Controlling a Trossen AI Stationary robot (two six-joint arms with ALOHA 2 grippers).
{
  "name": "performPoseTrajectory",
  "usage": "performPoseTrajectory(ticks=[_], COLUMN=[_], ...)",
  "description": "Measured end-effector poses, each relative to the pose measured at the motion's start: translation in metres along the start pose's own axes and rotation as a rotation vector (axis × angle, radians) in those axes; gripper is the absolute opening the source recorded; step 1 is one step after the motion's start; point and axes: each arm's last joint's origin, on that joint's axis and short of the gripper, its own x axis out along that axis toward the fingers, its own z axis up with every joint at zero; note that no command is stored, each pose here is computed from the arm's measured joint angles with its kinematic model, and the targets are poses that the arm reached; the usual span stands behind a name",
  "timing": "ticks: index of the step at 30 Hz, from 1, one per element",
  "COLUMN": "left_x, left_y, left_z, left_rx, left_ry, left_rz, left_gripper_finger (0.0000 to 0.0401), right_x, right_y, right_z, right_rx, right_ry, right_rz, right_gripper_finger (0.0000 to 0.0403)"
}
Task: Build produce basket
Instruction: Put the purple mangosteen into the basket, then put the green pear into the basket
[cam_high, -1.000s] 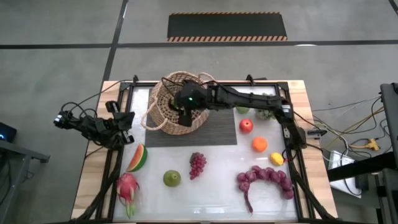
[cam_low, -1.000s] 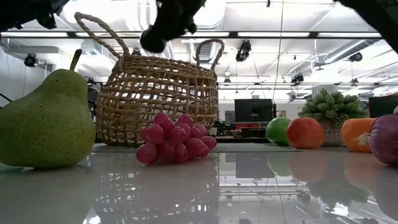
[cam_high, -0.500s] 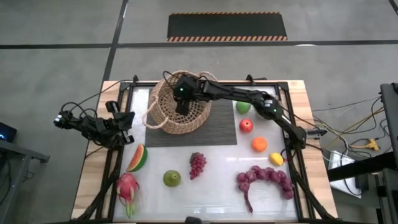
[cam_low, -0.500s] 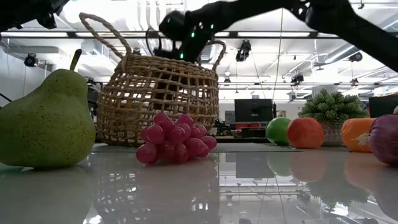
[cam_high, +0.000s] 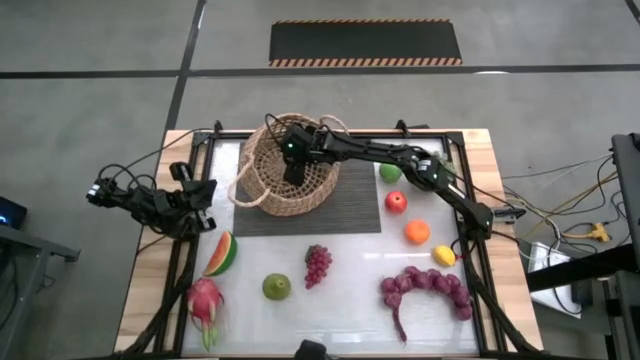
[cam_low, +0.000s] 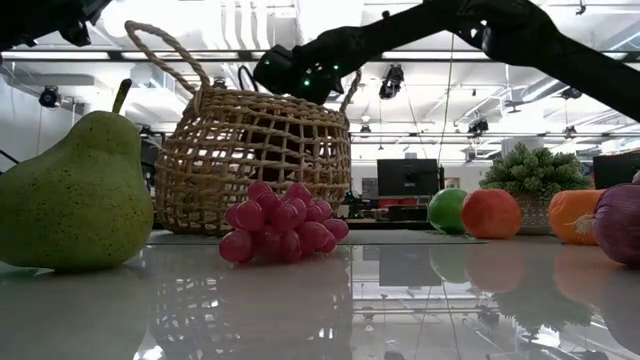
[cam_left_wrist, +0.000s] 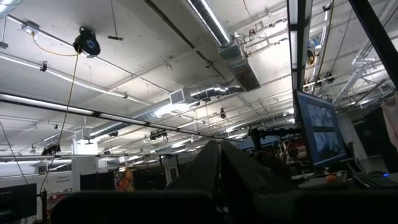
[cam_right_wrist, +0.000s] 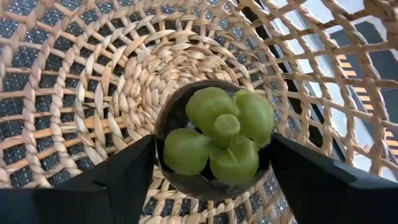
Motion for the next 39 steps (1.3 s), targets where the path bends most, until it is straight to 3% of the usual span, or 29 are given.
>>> performPoseTrajectory(ticks=[6,13,18,21,26,32,37,39], left_x=[0.0,0.0,0.0,0.0,0.0,0.0,0.0,0.0], left_y=[0.0,-0.001,-0.001,-0.001,-0.001,-0.002,-0.002,-0.002], left_z=[0.0,-0.001,0.0,0.0,-0.001,-0.001,-0.001,-0.001], left_rx=[0.001,0.001,-0.005,-0.006,-0.074,-0.111,-0.111,-0.109], left_ry=[0.001,0.006,0.001,0.0,0.0,0.001,0.001,0.002], left_rz=[-0.001,-0.01,-0.009,-0.01,-0.011,-0.015,-0.015,-0.017], left_gripper_finger=[0.0,0.0,0.0,0.0,0.0,0.0,0.0,0.0], right_x=[-0.037,-0.141,-0.217,-0.245,-0.257,-0.272,-0.269,-0.252], right_y=[0.0,0.033,0.068,0.081,0.087,0.074,0.046,0.029], right_z=[0.012,0.023,0.011,0.002,-0.015,-0.034,-0.049,-0.054], right_rx=[0.022,-0.039,-0.104,-0.116,-0.114,-0.073,-0.039,-0.013], right_ry=[-0.039,-0.094,-0.134,-0.187,-0.196,-0.183,-0.147,-0.095], right_rz=[0.013,0.081,0.154,0.196,0.11,0.057,-0.224,-0.258], right_gripper_finger=[0.0329,0.0327,0.0327,0.0327,0.0327,0.0327,0.0308,0.0281])
